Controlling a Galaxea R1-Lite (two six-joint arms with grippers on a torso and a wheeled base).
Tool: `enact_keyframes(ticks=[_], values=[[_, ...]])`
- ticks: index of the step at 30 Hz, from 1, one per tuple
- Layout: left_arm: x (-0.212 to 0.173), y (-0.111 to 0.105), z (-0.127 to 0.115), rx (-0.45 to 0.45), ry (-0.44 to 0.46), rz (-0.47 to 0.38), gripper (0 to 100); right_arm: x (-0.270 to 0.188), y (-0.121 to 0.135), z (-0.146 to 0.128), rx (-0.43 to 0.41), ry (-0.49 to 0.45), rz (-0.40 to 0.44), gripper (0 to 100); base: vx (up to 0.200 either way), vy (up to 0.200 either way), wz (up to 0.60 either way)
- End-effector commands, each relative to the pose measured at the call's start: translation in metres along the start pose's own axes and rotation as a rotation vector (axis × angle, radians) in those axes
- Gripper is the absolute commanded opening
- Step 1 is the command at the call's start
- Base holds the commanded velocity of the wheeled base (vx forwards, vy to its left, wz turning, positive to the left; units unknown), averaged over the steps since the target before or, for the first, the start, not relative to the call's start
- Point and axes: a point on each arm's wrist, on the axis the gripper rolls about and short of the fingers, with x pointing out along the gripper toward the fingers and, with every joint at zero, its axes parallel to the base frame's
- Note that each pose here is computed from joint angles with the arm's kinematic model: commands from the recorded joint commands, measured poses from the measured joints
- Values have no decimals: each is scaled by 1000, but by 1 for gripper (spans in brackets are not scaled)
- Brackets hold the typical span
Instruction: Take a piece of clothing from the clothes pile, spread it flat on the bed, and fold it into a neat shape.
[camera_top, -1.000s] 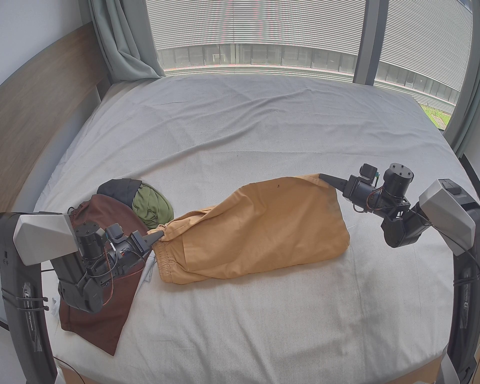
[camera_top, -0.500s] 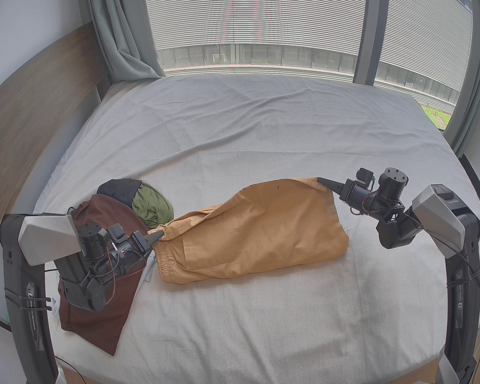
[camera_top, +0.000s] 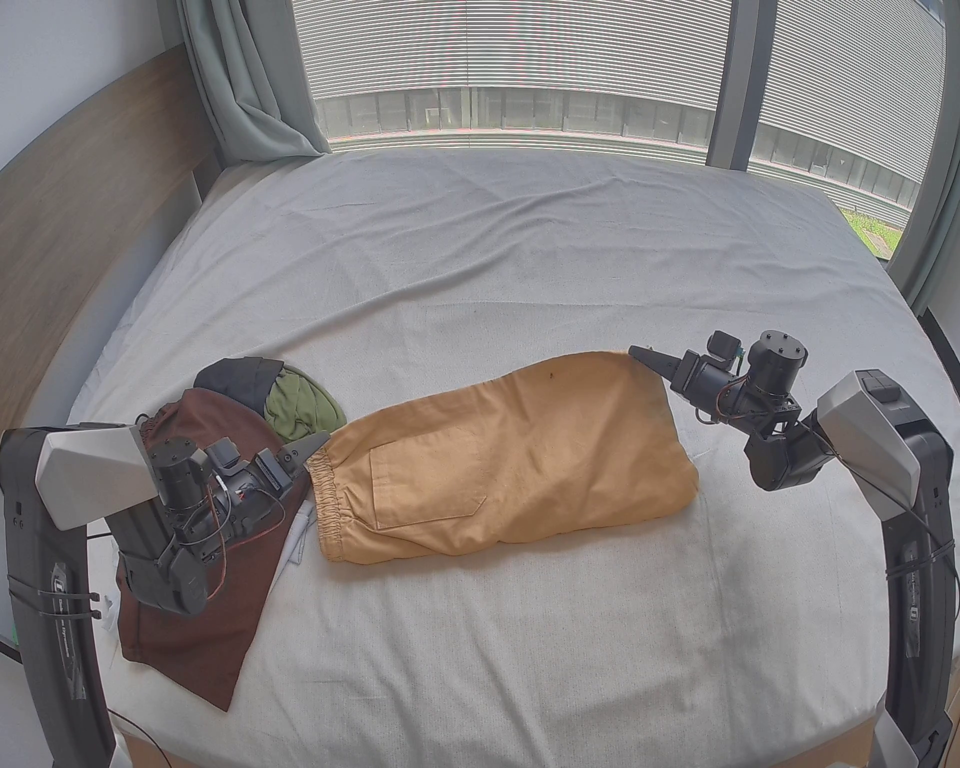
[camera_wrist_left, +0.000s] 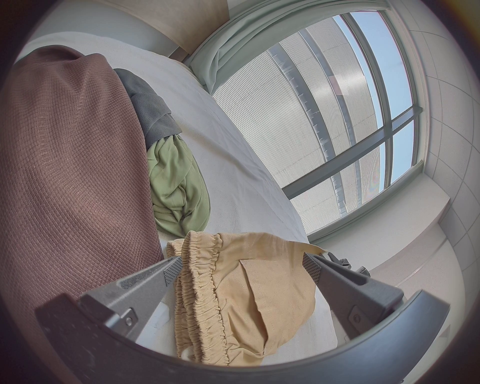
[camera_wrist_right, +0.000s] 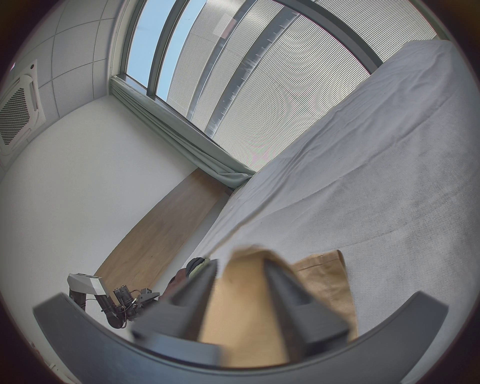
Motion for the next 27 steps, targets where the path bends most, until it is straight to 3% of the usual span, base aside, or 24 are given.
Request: enact_keyframes(ticks=[1, 10, 17, 27], values=[[0, -2, 2, 3, -5, -3, 100, 4, 4, -3, -3, 3, 14, 100, 0, 0, 0], [-2, -5, 4, 6, -24, 4, 100, -1, 18, 0, -4, 15, 13, 100, 0, 0, 0], [-7, -17, 8, 14, -25, -14, 100, -15, 56, -3, -1, 58, 20, 100, 0, 0, 0], [-14, -30, 12, 33, -28, -35, 100, -46, 75, -45, 44, 70, -65, 100, 0, 0, 0]])
